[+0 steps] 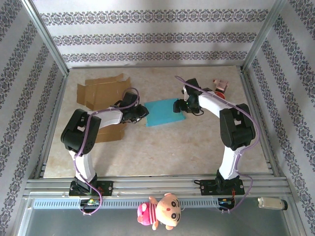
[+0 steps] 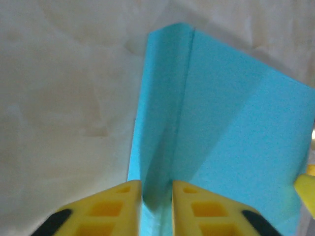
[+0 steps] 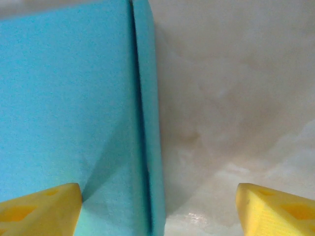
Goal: Fold the paper box
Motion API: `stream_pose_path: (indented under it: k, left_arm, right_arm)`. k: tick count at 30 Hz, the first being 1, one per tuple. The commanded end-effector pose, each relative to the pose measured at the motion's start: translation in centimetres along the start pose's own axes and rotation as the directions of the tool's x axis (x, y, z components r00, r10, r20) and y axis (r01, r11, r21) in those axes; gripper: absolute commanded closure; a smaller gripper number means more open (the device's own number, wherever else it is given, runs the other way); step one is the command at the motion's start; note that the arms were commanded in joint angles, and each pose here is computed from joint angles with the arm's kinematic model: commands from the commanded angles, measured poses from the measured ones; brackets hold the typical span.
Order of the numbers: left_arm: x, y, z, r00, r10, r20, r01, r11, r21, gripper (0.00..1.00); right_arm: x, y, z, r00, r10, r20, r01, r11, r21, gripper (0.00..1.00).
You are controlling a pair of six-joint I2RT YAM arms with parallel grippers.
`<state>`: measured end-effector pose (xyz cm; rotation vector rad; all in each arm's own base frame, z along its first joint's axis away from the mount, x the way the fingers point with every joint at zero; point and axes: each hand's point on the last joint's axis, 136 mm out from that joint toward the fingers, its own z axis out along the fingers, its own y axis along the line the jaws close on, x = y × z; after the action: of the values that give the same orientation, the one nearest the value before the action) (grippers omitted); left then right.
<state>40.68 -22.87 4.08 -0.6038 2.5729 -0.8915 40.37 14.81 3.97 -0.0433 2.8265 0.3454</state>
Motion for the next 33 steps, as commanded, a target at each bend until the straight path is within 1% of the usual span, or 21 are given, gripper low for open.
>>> stream_pose_path:
  k: [1, 3, 6, 12, 14, 18, 19, 22, 25, 27, 29, 33]
  left_arm:
    - [2.2, 2.6, 1.3, 0.998, 0.011, -0.064, -0.015, 0.998, -0.065, 0.83]
    - [2.4, 3.3, 1.5, 0.998, 0.010, -0.067, -0.016, 0.996, -0.088, 0.83]
    - [2.1, 2.7, 1.2, 0.998, 0.019, -0.058, -0.023, 0.997, -0.076, 0.81]
    - [-0.3, -0.7, -1.8, 0.995, 0.092, 0.038, -0.091, 0.996, -0.025, 0.61]
    - [-1.0, -1.4, -2.5, 0.994, 0.096, 0.060, -0.096, 0.995, -0.001, 0.56]
    - [-2.2, -1.2, -2.3, 0.994, 0.071, 0.081, -0.073, 0.997, 0.016, 0.55]
    - [-2.5, -1.3, -2.1, 0.994, 0.070, 0.083, -0.073, 0.997, 0.036, 0.55]
    - [-2.7, -2.6, -1.3, 0.995, 0.071, 0.071, -0.079, 0.990, 0.119, 0.55]
    - [-3.0, -2.9, -0.9, 0.993, 0.100, 0.064, -0.108, 0.985, 0.131, 0.55]
    - [-3.3, -2.3, -0.7, 0.994, 0.088, 0.069, -0.096, 0.986, 0.134, 0.55]
    - [-3.7, -2.0, -0.6, 0.996, 0.058, 0.074, -0.070, 0.983, 0.169, 0.55]
    - [-4.2, -1.4, -0.6, 0.997, 0.033, 0.076, -0.047, 0.979, 0.199, 0.48]
  right_arm:
    - [1.3, -0.9, 1.8, 0.999, -0.001, -0.032, 0.002, 0.999, 0.044, 0.20]
    - [1.6, -0.9, 2.1, 0.999, -0.004, -0.039, 0.006, 0.999, 0.049, 0.20]
    - [1.0, -0.2, 1.2, 1.000, -0.001, -0.024, 0.002, 1.000, 0.017, 0.21]
    - [-2.1, 2.8, -3.3, 0.995, 0.035, 0.088, -0.025, 0.992, -0.121, 0.20]
    - [-2.7, 3.2, -3.5, 0.994, 0.049, 0.102, -0.033, 0.989, -0.146, 0.20]
    - [-3.2, 2.6, -1.7, 0.992, 0.088, 0.095, -0.073, 0.985, -0.156, 0.23]
    - [-3.3, 2.4, -1.0, 0.991, 0.097, 0.091, -0.081, 0.983, -0.164, 0.26]
    - [-3.4, 2.0, 0.8, 0.990, 0.132, 0.049, -0.117, 0.967, -0.226, 0.41]
    - [-3.1, 1.7, 1.6, 0.989, 0.147, 0.035, -0.131, 0.951, -0.281, 0.56]
    - [-2.4, 1.3, 2.0, 0.989, 0.148, 0.024, -0.135, 0.945, -0.298, 0.67]
    - [-1.6, 0.7, 2.4, 0.986, 0.166, 0.009, -0.155, 0.941, -0.302, 0.72]
    - [-0.1, -0.2, 2.9, 0.978, 0.208, -0.025, -0.205, 0.924, -0.323, 0.78]
